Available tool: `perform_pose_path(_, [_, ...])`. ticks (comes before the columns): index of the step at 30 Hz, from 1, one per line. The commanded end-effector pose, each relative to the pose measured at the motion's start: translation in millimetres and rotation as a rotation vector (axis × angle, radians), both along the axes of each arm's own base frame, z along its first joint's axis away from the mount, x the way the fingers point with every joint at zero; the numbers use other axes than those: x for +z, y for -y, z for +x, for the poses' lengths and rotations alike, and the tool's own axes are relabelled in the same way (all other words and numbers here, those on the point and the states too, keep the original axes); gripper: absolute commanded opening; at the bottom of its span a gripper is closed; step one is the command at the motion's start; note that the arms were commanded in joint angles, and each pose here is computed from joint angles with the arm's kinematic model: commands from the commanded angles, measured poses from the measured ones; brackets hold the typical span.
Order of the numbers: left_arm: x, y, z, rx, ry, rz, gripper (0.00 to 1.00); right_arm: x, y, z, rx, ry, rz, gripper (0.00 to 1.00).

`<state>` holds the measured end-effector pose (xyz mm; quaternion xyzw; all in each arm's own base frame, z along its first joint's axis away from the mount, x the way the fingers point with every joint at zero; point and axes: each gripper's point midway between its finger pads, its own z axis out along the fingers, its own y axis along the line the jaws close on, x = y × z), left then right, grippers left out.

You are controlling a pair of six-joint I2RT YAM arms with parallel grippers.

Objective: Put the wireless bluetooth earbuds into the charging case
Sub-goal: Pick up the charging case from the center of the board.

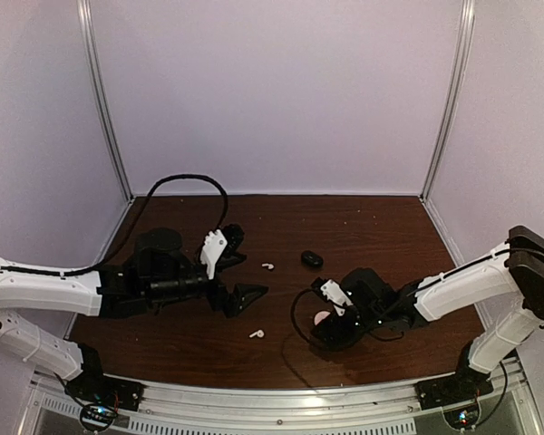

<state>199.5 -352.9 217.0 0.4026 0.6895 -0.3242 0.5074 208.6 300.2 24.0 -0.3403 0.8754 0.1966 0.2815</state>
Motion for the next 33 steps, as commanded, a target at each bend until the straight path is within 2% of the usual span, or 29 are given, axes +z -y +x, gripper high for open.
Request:
perform_pose_path(1, [8.7, 6.7, 2.1, -0.022, 0.028, -0.049, 0.97, -4.9, 18.8, -3.2, -0.090, 0.006, 0.001, 0.79])
perform_pose_path(9, [0.9, 2.7, 7.5, -0.010, 0.021, -0.056, 0.98, -6.8, 16.2, 6.5, -0.116, 0.048, 0.015, 0.74])
perform_pose_path(17, [-5.1, -11.9, 11.5, 0.032, 0.029, -0.081, 0.98, -22.3, 22.1, 4.9, -0.119, 0.036, -0.039, 0.62])
perform_pose_path(28, [-21.8, -23.0, 5.5, 0.018, 0.105, -0.117, 0.95, 4.5, -13.2, -11.5, 0.045, 0.003, 0.121, 0.54])
perform_pose_path(33, [-34.0, -27.6, 0.5, 0.000, 0.145, -0.090, 0.93, 14.3, -28.2, -13.6, 0.108, -0.006, 0.164, 0.52])
